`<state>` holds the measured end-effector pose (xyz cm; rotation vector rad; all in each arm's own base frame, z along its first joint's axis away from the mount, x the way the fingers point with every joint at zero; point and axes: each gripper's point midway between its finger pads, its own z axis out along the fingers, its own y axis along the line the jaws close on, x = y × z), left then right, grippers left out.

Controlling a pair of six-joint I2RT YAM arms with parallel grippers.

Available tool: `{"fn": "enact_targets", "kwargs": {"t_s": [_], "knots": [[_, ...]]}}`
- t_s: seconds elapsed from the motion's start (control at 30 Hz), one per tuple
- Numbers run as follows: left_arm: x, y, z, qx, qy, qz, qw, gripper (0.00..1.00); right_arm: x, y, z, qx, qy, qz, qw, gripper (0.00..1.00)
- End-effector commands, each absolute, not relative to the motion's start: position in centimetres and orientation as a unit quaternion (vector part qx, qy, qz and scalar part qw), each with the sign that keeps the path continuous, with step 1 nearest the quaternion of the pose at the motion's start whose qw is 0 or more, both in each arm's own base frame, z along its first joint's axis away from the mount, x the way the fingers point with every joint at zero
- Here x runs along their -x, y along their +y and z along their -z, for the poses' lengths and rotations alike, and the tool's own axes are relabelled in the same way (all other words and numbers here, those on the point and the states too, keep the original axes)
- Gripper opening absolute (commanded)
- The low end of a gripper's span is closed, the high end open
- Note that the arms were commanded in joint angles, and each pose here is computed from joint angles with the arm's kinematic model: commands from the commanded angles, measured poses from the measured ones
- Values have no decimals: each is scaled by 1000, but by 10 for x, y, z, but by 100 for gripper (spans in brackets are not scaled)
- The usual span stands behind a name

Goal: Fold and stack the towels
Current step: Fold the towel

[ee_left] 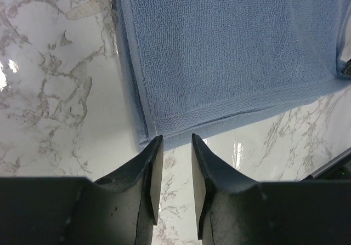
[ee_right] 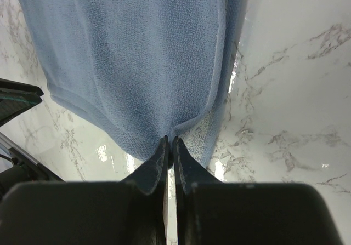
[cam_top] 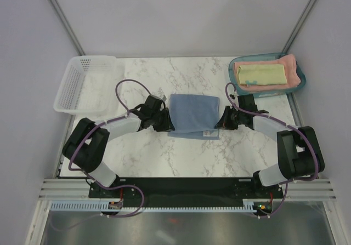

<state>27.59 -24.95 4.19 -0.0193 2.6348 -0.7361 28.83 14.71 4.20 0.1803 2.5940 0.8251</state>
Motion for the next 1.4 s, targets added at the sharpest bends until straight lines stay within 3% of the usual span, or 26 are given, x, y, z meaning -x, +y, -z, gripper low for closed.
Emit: {"fn": "enact_targets", "kwargs": {"t_s": [0.0, 0.33, 0.9, 1.37], "knots": [[-291, -252, -50, 36, 934, 273, 227, 34, -292, 150, -50, -56, 924, -307, 223, 9], [-297, -238, -47, 45, 942, 230, 241, 34, -293, 149, -48, -56, 924, -305, 222, 8], [-295, -248, -28, 42, 945, 239, 217, 34, -293, 148, -48, -56, 925, -302, 224, 8], [-296, -249, -29, 44, 947, 236, 215, 24, -293, 148, -46, -55, 926, -300, 222, 7]]}}
